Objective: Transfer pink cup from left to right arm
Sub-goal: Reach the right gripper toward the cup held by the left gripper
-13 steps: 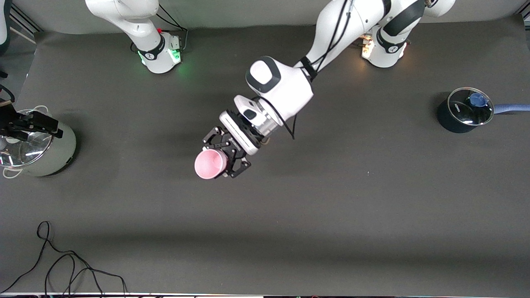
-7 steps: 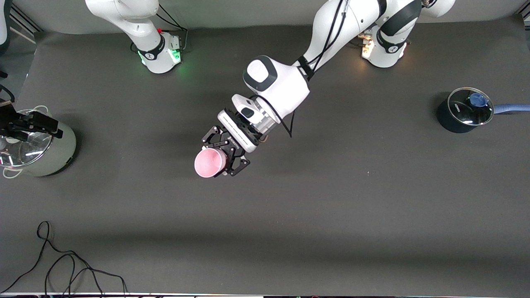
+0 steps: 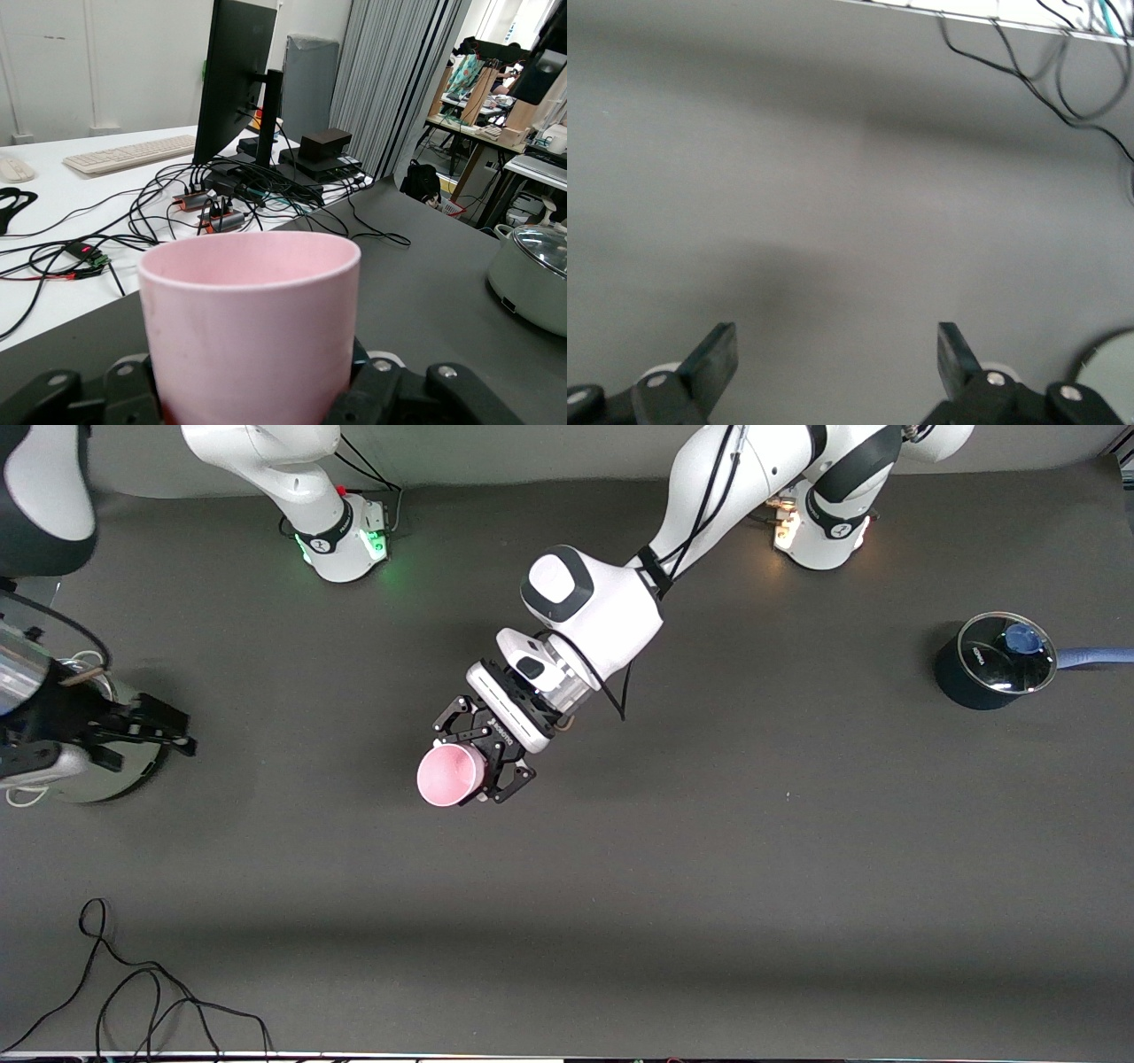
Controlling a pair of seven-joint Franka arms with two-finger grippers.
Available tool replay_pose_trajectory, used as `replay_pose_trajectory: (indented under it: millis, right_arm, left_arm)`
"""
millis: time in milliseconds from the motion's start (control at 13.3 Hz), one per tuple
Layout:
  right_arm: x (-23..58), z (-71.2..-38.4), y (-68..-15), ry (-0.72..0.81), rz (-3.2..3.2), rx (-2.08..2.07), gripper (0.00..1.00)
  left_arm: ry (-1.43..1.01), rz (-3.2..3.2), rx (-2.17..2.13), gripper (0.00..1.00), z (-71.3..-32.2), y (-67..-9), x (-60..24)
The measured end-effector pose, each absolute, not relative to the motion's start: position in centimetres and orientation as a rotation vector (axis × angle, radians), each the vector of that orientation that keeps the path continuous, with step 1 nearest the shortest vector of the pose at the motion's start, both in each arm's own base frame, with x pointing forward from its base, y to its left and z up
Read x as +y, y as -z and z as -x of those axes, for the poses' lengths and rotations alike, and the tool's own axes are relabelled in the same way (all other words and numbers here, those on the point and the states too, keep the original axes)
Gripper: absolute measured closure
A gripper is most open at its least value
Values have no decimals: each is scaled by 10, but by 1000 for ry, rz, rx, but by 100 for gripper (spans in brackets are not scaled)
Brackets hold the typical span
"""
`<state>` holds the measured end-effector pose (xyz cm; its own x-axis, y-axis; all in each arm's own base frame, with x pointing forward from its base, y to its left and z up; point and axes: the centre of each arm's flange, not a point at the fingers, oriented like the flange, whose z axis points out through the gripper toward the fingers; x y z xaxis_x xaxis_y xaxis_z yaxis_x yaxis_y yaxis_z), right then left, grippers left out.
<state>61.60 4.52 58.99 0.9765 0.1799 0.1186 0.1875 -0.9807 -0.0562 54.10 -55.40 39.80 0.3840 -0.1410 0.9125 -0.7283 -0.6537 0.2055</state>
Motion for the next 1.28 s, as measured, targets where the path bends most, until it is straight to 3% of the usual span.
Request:
replay_pose_trajectory:
  millis: [527,828,1280]
  right_arm:
    - [180,-664,-585,254,2977,-289,0]
    - [242,-658,-582,257,2959,-133,0]
    - [253,-653,-583,246,2954,-30,0]
  left_arm:
    - [-1278,-2057,-743,34,-547,-396,-549]
    - [-1309,-2077,-724,34,-546,-396,-545]
    - [-1364,-2106,-693,34,-539,-397,-545]
